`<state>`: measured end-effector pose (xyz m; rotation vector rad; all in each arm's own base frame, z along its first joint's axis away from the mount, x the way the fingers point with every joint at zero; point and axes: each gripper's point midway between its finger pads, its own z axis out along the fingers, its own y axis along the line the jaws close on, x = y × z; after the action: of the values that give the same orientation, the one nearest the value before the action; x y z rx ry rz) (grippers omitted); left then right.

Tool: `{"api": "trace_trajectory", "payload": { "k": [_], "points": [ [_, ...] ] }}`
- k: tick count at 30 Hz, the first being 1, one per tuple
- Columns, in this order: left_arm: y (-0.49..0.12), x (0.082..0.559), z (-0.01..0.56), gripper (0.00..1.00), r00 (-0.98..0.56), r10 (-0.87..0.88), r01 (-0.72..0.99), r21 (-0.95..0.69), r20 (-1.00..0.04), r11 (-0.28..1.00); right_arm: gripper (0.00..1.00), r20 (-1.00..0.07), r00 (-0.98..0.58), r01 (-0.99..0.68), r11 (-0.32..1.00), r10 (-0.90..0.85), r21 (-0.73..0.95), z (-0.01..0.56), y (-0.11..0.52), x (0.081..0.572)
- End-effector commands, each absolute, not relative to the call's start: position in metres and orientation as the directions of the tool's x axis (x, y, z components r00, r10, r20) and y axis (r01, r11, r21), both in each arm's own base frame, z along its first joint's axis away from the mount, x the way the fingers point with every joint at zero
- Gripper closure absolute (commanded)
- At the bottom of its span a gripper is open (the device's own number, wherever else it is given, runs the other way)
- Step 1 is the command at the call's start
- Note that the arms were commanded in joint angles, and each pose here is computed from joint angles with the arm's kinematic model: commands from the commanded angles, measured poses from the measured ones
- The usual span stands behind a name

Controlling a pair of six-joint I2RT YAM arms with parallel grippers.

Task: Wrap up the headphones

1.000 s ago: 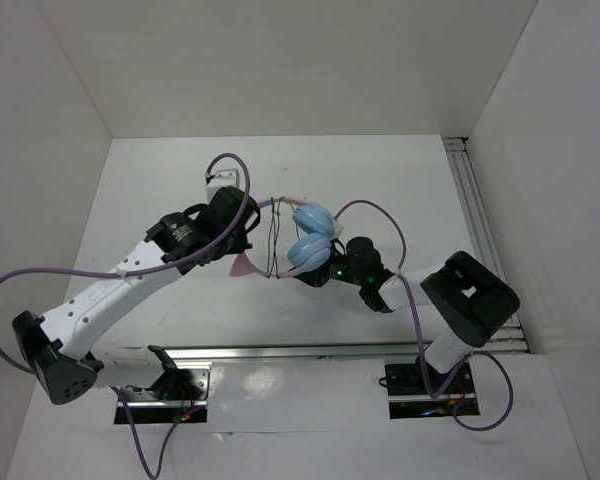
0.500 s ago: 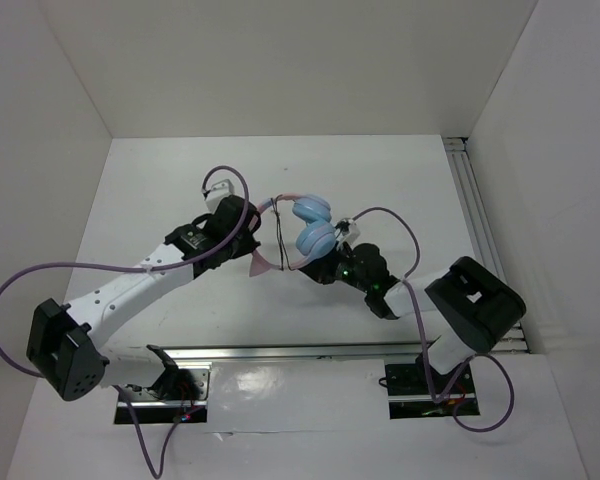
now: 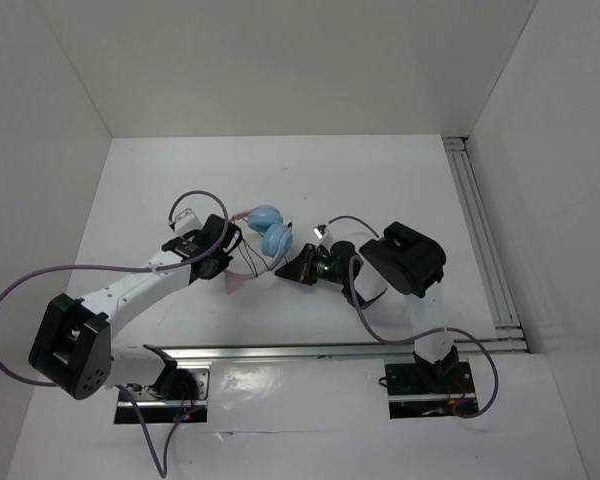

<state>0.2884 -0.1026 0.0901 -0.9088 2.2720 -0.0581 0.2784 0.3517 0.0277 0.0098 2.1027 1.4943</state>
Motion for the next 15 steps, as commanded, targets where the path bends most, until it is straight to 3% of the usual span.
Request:
{"api": "trace_trajectory", "payload": {
  "k": [1, 10, 15],
  "points": [
    [-0.091, 0.315, 0.099, 1.00, -0.357, -0.721, -0.667, -0.378, -0.594, 0.642, 0.97, -0.456, -0.816, -0.462, 0.074, 0.356, 0.884, 0.084, 0.374, 0.268],
    [-0.079, 0.320, 0.063, 1.00, -0.342, -0.753, -0.731, -0.344, -0.563, 0.589, 0.93, -0.415, -0.873, -0.412, 0.069, 0.257, 0.909, 0.050, 0.401, 0.248],
    [-0.094, 0.342, 0.051, 1.00, -0.396, -0.740, -0.705, -0.337, -0.544, 0.624, 0.92, -0.401, -0.887, -0.385, 0.112, 0.228, 0.916, 0.050, 0.407, 0.232]
  ]
}}
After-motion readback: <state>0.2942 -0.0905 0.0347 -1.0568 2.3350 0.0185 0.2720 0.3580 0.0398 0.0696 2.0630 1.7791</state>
